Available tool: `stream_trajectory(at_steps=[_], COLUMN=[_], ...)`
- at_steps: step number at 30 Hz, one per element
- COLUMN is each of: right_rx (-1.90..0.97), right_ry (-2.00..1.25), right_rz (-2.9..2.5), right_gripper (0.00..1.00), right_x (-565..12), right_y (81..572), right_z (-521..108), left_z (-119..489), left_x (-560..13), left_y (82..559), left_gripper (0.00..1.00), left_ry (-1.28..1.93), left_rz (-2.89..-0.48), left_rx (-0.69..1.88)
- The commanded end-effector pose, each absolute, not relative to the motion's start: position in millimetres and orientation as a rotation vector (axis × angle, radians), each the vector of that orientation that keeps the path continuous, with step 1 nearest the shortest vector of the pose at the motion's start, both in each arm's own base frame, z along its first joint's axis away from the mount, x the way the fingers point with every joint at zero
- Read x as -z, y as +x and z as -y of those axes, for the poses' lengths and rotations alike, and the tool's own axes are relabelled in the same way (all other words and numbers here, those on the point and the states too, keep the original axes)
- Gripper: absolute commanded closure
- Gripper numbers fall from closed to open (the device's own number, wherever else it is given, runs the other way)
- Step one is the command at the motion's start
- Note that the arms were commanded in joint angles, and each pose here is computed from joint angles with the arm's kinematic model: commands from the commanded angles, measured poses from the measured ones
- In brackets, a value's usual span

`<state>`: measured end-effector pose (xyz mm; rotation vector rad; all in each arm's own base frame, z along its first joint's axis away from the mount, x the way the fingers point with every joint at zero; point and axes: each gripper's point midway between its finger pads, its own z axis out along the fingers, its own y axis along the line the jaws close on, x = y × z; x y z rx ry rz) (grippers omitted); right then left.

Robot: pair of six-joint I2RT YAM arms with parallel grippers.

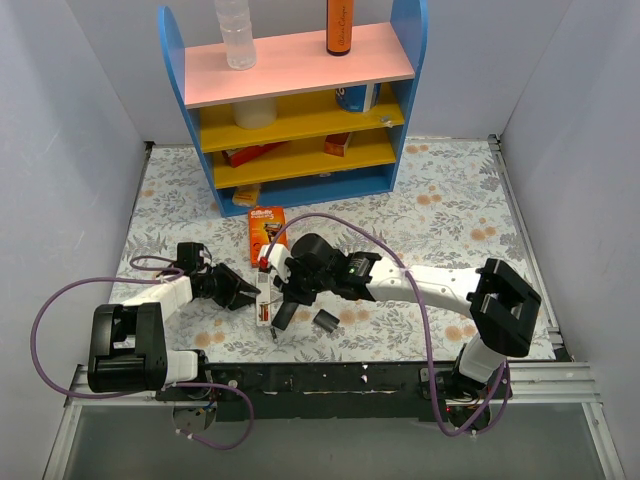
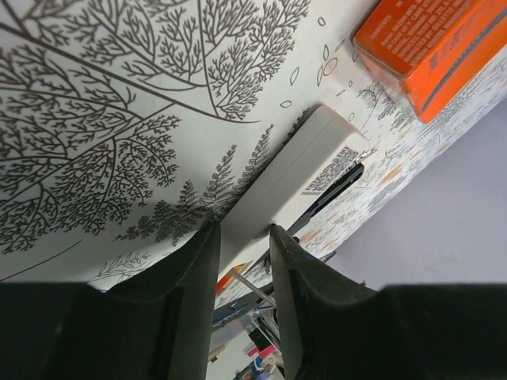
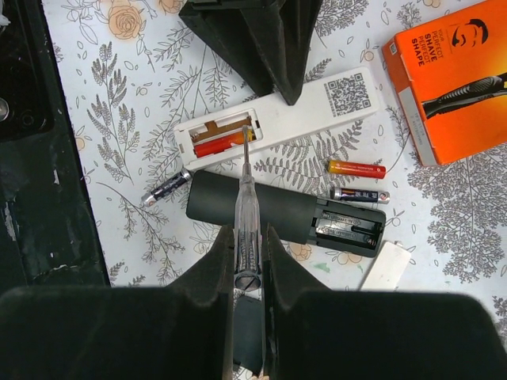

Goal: Unload the batteries from the remote control

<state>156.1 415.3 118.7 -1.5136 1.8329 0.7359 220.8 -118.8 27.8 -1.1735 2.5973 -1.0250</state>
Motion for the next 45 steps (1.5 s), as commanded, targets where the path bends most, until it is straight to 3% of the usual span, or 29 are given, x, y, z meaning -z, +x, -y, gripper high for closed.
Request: stream_trajectory(at_steps=[1, 6, 9, 14, 27, 45], right_rx=[-0.702, -0.721, -0.719, -0.694, -0.559, -0.692], right_ry=[-1.498, -1.521, -1.485, -1.375, -1.176, -1.258], right_rz=[-1.81, -1.82, -1.815, -1.837, -1.929, -1.942], right_gripper=[0.99, 0.99, 0.99, 0.99, 0.99, 0.99], right_x=[-141.2, -140.8, -149.6, -166.8, -168.9, -144.2], right_y=[166.8, 162.4, 164.5, 174.2, 211.7, 205.4], right_z=[-417.4, -416.4, -416.6, -414.0, -398.6, -432.9], left_z=[110.5, 101.3, 96.3, 90.2, 99.5, 90.6], left_x=[-31.9, -38.4, -45.6, -60.2, -77.3, -74.2], left_y=[221.8, 224.5, 230.0, 243.3, 260.5, 260.2], left_gripper=[0.68, 0.67, 0.6, 0.56, 0.52, 0.48], left_ry=[-1.156, -1.165, -1.125, -1.033, -0.902, -0.871], left_rz=[-2.603, -2.561, -2.53, -2.512, -2.498, -2.515], left_rx=[0.92, 0.844, 0.812, 0.769, 0.862, 0.776])
